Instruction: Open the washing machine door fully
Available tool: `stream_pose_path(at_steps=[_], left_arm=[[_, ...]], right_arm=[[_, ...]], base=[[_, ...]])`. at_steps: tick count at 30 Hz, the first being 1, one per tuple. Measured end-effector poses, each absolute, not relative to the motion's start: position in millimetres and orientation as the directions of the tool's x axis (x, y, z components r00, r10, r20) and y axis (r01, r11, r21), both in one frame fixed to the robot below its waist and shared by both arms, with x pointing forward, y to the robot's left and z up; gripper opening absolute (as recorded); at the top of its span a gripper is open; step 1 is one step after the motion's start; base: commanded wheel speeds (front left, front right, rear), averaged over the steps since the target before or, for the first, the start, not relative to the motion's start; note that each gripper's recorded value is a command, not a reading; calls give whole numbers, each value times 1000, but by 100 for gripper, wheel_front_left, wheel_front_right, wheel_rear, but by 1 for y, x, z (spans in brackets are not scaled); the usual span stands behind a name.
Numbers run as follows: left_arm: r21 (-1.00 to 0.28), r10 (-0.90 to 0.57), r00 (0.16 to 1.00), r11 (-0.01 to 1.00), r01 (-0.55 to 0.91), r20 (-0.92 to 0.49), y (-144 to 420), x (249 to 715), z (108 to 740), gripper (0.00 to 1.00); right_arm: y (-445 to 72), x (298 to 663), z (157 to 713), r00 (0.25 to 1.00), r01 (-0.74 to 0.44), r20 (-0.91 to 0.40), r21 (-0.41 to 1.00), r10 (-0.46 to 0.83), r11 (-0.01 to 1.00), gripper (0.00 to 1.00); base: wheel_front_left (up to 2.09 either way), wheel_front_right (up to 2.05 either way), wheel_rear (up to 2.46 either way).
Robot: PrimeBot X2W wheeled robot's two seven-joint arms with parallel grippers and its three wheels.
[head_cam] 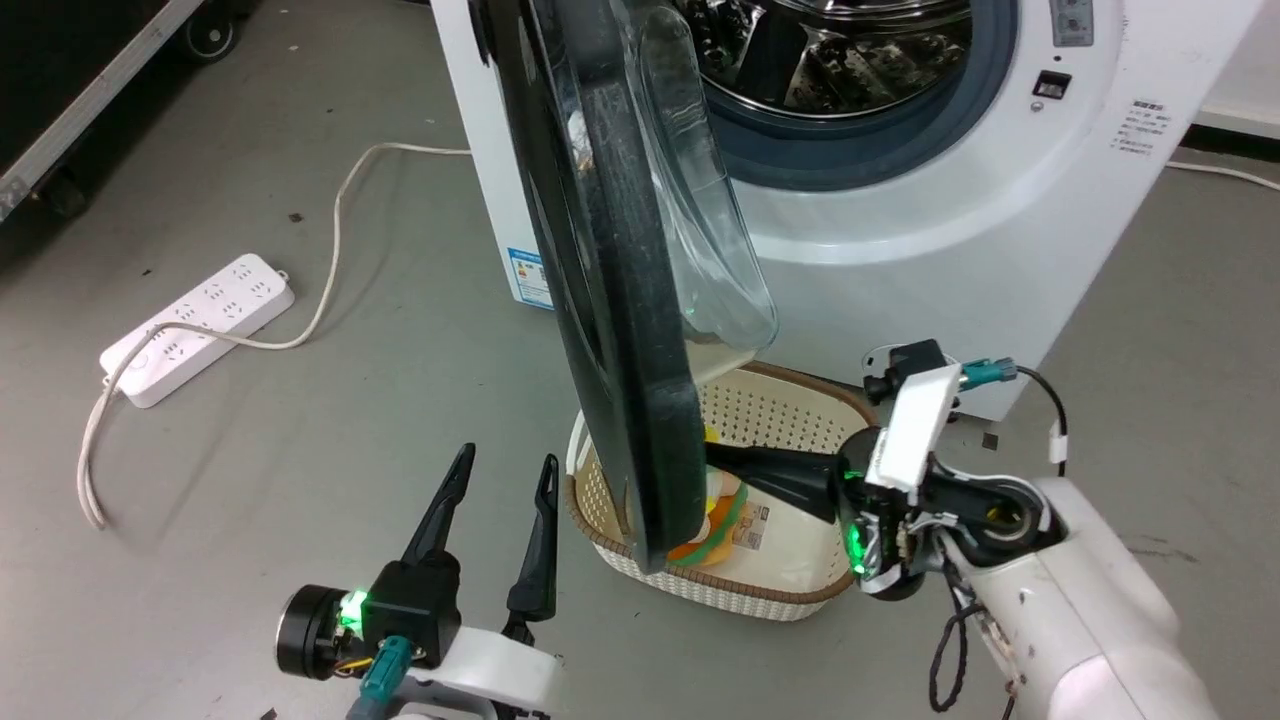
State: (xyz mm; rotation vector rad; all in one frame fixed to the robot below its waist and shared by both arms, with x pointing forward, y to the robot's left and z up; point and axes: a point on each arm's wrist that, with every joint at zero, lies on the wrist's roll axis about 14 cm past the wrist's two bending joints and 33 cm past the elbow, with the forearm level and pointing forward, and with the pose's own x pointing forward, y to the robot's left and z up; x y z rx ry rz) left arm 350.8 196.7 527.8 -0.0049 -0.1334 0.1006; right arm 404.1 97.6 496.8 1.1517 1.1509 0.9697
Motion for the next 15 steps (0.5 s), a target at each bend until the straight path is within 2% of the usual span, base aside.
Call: stream_pose_path(at_steps=[3, 5, 6, 7, 10, 12, 15], left_arm=[[-11, 113, 984, 994, -113, 138, 201, 349, 530, 100], [-12, 123, 982, 992, -122, 146, 204, 349, 532, 100], [-13, 125, 981, 992, -124, 151, 204, 348, 534, 100], [-14, 126, 979, 992, -126, 157, 205, 348, 536, 100], [-20, 129, 976, 992, -127, 176, 205, 347, 541, 100], [-23, 128, 974, 992, -126, 184, 205, 346, 544, 100], [-29, 125, 974, 992, -121, 187, 204, 345, 544, 100]], right_arm=[[102, 404, 497, 186, -4, -167, 985, 968, 171, 0], [99, 410, 500, 237, -19, -169, 984, 957, 178, 0], [96, 416, 502, 279, -40, -174, 980, 944, 193, 38], [92, 420, 504, 307, -66, -182, 975, 934, 212, 100], [70, 433, 515, 414, -168, -187, 946, 891, 277, 100], [47, 444, 525, 521, -257, -180, 899, 834, 354, 100], [5, 460, 554, 702, -396, -80, 782, 708, 480, 100]], base=[[0, 0, 0], [0, 0, 0], [0, 0, 0], [0, 0, 0], [0, 0, 0], [0, 0, 0], [0, 0, 0]])
